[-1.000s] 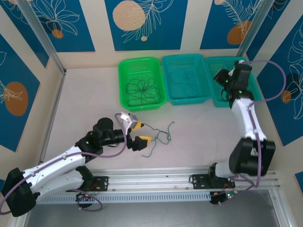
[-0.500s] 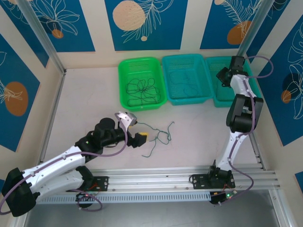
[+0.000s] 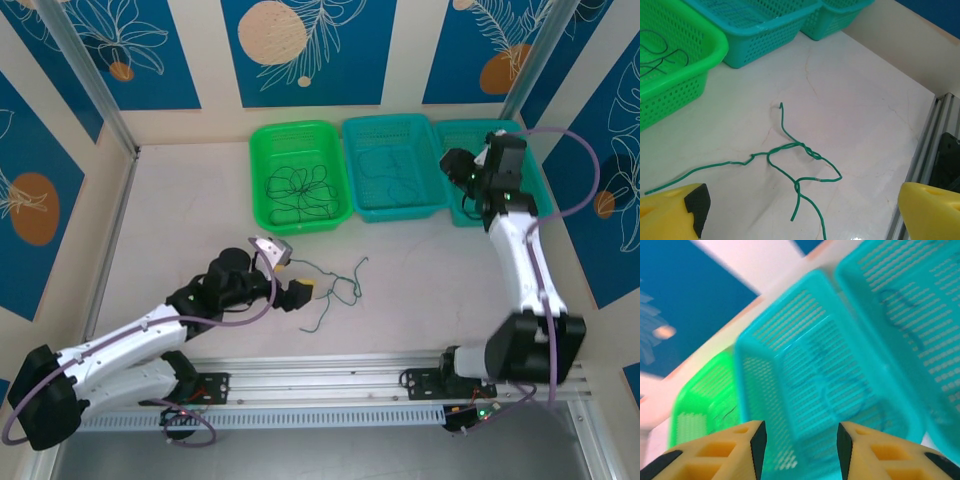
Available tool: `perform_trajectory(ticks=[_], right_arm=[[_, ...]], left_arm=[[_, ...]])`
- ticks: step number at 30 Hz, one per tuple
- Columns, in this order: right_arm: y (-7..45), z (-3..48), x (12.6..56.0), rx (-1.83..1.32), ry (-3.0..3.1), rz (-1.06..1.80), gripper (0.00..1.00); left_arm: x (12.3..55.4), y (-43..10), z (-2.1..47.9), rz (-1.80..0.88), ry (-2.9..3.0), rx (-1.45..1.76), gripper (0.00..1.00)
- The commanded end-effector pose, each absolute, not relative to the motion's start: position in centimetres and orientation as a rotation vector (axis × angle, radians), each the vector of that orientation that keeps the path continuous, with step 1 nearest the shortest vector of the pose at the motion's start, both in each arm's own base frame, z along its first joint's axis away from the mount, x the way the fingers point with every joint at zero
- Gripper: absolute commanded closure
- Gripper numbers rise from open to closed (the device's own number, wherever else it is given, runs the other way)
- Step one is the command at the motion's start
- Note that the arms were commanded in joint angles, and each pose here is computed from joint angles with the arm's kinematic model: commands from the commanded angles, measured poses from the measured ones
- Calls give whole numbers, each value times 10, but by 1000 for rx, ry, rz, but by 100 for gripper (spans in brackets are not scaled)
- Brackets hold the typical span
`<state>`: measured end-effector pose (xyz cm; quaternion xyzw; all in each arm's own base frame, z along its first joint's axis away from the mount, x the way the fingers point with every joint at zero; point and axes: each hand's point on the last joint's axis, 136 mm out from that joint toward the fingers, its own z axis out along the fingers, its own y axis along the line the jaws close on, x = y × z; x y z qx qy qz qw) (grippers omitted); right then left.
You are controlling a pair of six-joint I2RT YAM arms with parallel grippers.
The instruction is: Untangle the cables
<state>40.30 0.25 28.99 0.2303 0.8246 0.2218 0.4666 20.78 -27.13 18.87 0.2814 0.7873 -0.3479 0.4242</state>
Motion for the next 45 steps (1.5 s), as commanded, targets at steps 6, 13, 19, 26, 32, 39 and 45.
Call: perform_trajectory(ticks=[6,13,19,26,32,39,45], right_arm=[[136,251,289,136,2263,874,56],[217,174,216,-347,2489,876,56],[254,117,195,-597,2636,832,55],[279,78,196,-680,2742,839,67],[287,90,192,-719,2685,924,97],[294,109,180,-738,2571,1096,100],[301,135,169,-780,2445,1247,100]], left_arm=[[236,-263,163,-800,2175,394,2],[245,-264,138,-794,2293,220,2],[244,-264,133,-789,2305,231,2],[239,-262,124,-781,2349,236,2],[238,-257,112,-758,2403,168,2],[250,-270,109,-829,2407,51,4],[254,-280,93,-846,2451,24,4]])
